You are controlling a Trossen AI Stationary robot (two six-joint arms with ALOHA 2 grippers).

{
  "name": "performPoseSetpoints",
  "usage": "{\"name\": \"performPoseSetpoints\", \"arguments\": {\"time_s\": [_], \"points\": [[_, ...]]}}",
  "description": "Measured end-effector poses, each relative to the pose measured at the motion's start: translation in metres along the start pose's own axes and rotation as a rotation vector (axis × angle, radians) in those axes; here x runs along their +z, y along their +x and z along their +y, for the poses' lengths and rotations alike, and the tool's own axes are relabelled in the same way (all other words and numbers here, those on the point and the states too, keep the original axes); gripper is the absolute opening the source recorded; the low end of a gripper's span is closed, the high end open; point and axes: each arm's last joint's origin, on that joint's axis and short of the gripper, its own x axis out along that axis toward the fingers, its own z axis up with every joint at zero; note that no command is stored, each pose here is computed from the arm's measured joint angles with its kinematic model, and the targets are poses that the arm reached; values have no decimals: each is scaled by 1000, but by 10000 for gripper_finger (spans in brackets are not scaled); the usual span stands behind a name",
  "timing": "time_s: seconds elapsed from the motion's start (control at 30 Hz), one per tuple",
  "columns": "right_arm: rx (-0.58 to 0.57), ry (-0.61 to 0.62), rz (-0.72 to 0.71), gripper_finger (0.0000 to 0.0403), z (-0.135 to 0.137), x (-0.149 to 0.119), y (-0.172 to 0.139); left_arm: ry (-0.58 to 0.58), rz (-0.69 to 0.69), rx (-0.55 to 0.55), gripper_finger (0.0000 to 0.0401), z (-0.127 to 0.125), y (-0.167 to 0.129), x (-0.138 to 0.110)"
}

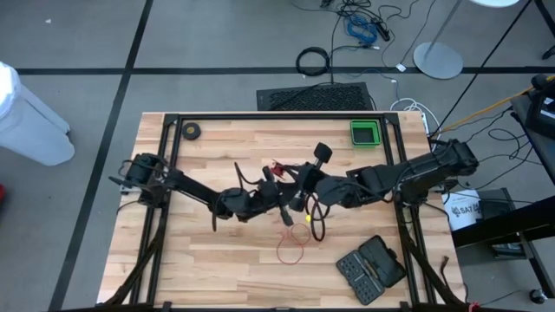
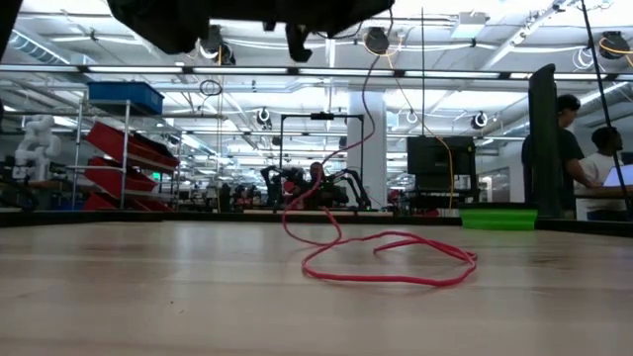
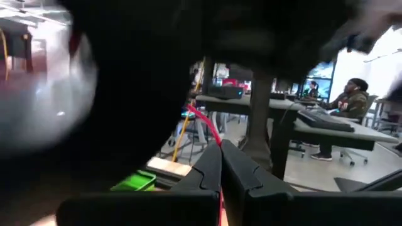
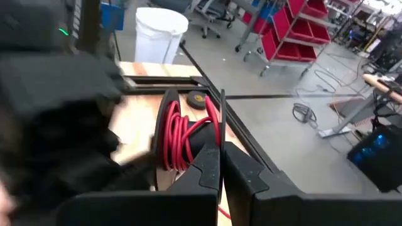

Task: Coil cords
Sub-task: Coil the red wire into the spool

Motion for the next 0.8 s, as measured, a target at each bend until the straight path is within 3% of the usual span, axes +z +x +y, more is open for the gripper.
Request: {"name": "performPoseSetpoints", "arguments": {"time_s": [0.27,0.57,0.8], "points": [[-3,-12,37,0,-5,-3,-1,75,-7,-39,1,-12,-9,12],[73,-9,54,0,-8,-3,-5,141,-11,-77,1,-30,-22,16],[163,-27,118,0,-12,-8,-5,196,-42,-38,1,-40,-37,46]]}}
